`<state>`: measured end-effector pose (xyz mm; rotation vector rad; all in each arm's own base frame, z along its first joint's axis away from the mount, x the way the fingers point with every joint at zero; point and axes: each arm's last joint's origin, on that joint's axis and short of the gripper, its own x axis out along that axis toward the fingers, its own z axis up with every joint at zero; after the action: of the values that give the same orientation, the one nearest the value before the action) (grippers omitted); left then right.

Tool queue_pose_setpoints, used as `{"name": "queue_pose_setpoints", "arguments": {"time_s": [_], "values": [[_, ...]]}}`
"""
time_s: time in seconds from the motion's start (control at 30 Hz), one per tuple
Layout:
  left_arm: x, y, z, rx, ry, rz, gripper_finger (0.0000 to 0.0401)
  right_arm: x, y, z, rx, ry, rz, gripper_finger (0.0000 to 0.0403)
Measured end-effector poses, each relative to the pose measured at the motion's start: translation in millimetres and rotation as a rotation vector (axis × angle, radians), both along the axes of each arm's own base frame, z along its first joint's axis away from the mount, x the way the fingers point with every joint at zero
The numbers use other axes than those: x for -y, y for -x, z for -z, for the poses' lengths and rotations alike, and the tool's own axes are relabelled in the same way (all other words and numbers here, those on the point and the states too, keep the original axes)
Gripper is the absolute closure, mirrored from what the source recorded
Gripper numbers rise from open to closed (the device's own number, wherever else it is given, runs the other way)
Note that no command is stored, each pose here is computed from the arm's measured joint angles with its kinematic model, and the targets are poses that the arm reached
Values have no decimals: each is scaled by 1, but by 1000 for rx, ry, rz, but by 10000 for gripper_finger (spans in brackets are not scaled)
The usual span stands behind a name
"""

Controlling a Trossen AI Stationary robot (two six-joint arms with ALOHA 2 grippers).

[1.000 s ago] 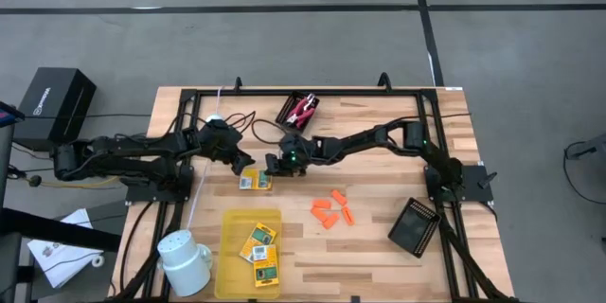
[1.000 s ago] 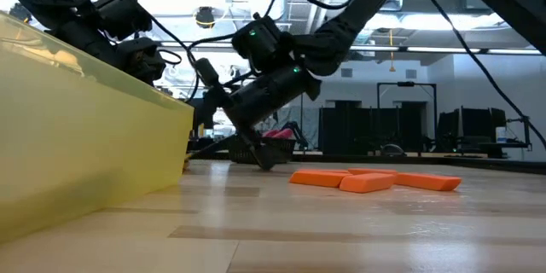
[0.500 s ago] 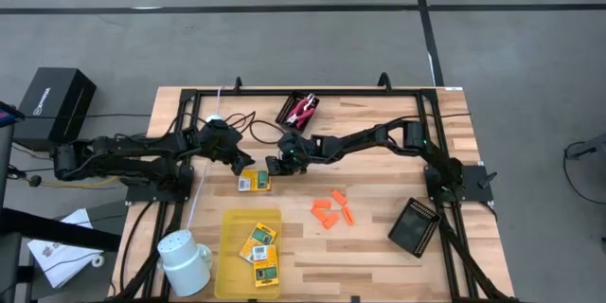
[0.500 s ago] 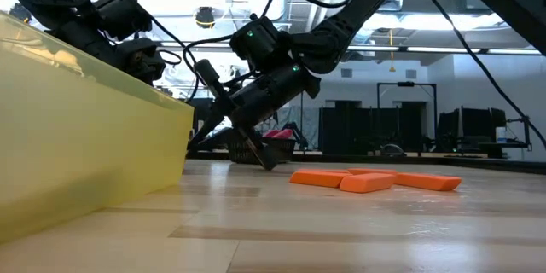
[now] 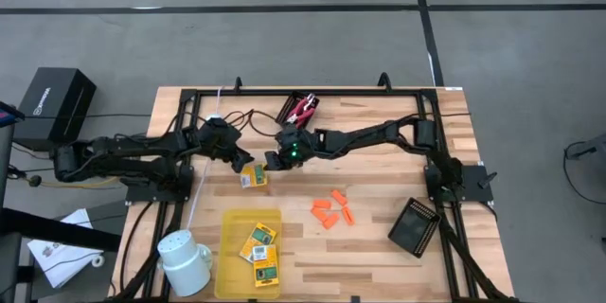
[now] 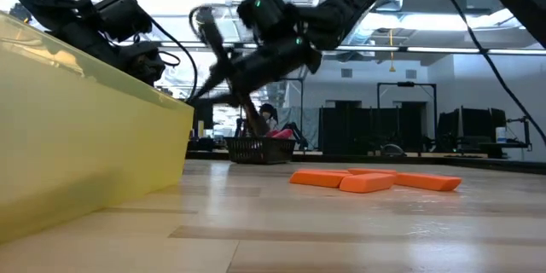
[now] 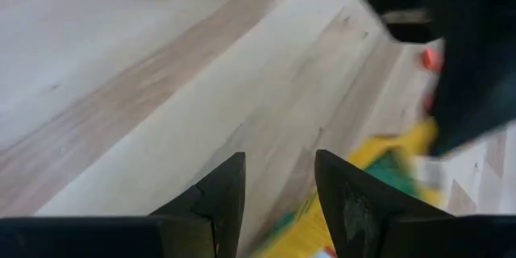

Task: Pick & Place School Supplies
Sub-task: Put the yellow crayon box into the yellow bin

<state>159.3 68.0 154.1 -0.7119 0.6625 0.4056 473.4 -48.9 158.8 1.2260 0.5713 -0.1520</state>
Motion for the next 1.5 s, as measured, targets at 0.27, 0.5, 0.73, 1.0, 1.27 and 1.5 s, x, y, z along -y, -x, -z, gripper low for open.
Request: {"name": "queue_pose_setpoints", "arguments": {"time_s": [0.27, 0.5, 0.73, 1.0, 1.27, 1.5], "values": [[-6, 3, 0, -1, -9, -31, 256, 0, 12, -50, 93, 51, -40, 403], [-7, 3, 0, -1, -9, -35, 256, -15, 22, -87, 184, 58, -121, 403], [-7, 3, 0, -5, -18, -47, 256, -46, 26, -103, 234, 12, -248, 403], [-7, 3, 0, -3, -11, -55, 256, -88, 27, -107, 264, -44, -365, 403], [-8, 3, 0, 4, -9, -63, 256, -113, 27, -98, 243, -80, -469, 403], [-8, 2, -1, 15, -4, -73, 256, -121, 12, -64, 242, -115, -518, 403]]}}
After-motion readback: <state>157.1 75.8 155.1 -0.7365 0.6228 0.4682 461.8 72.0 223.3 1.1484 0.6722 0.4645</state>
